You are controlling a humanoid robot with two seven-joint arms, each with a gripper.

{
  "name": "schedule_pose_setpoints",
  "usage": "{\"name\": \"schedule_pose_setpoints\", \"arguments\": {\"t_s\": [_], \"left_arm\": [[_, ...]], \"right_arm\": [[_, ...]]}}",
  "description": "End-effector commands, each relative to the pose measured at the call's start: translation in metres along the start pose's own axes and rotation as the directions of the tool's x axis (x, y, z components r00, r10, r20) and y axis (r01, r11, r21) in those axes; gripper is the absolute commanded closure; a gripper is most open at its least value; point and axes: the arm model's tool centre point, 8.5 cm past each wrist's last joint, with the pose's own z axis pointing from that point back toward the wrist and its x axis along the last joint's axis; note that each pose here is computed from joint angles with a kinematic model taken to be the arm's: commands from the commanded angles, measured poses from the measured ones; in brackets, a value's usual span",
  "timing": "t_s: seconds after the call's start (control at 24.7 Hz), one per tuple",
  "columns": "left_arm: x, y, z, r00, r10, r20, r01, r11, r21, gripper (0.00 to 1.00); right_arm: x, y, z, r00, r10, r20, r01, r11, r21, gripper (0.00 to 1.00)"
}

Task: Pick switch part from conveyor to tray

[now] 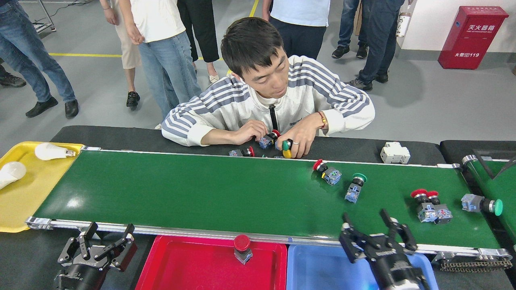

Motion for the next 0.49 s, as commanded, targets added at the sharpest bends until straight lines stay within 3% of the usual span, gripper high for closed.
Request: {"name": "schedule_pose_setpoints", "arguments": {"t_s": [0.0,0.45], "left_arm": [[-0.002,0.012,-0.001,1.000,-0.023,0.007,0.023,0.999,0.032,0.00],[0.006,0.008,0.002,0.999,-0.027,0.031,0.026,0.999,0.020,0.00]], "right_arm": [[-0.014,-0.004,0.010,0.999,0.008,-0.042,-0.009,1.000,-0.019,0.02],[-0.029,-0.004,0.000,0.996,0.038,-0.077,-0.037,0.999,0.009,0.02]]}}
